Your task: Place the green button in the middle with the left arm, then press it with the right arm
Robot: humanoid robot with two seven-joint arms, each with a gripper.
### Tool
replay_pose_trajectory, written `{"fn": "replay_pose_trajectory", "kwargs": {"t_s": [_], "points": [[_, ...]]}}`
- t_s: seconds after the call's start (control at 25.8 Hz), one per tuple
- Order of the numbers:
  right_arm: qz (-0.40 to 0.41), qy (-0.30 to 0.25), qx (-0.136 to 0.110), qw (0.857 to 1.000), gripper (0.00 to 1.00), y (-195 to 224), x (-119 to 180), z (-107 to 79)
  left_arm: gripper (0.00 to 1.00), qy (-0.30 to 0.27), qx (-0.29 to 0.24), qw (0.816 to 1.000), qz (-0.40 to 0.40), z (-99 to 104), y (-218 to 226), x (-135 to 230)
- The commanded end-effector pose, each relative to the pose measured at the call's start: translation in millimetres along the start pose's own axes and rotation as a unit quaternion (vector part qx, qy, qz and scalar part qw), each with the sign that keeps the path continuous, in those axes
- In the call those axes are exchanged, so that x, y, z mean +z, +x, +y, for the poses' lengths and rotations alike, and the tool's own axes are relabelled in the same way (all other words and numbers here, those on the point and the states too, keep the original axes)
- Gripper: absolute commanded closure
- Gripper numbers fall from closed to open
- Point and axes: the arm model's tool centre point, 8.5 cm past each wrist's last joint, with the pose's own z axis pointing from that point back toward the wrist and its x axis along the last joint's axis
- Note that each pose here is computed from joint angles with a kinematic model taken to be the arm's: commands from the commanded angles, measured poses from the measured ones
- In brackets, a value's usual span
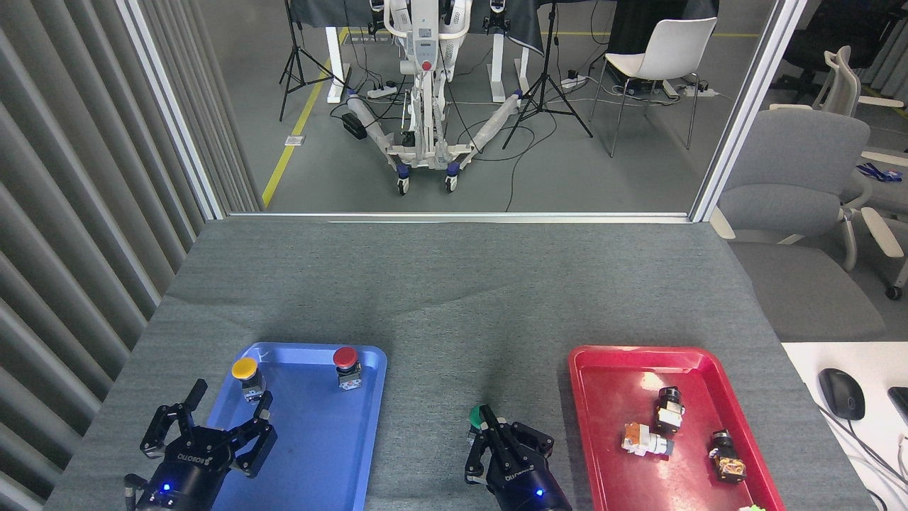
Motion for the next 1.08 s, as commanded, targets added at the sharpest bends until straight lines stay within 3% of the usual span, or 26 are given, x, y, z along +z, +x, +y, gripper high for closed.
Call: {"fn": "replay_pose_trajectory", "kwargs": {"t_s": [0.0, 0.62, 0.89, 1.05], "points": [[0.011, 0.013, -0.006, 1.0, 1.0, 2.3, -0.2, 12.0, 0.0, -0.001, 0.002, 1.0, -0.01, -0.5, 2.3, 0.9], [0.015, 0.006, -0.007, 1.0, 0.99, 0.1, 3.3, 16.2, 0.0, -0.001, 0.005, 1.0, -0.022, -0.3, 4.9, 1.9], [0.021, -0.073, -0.02, 0.997, 0.78, -1.5, 2.3, -14.3, 0.0, 0.017, 0.005, 1.0, -0.024, 12.1, 7.9, -0.2], [0.03, -0.088, -0.031, 0.995, 0.43, -6.4, 3.9, -24.3, 0.0, 0.018, 0.005, 1.0, -0.025, 12.6, 8.5, 0.1]]}}
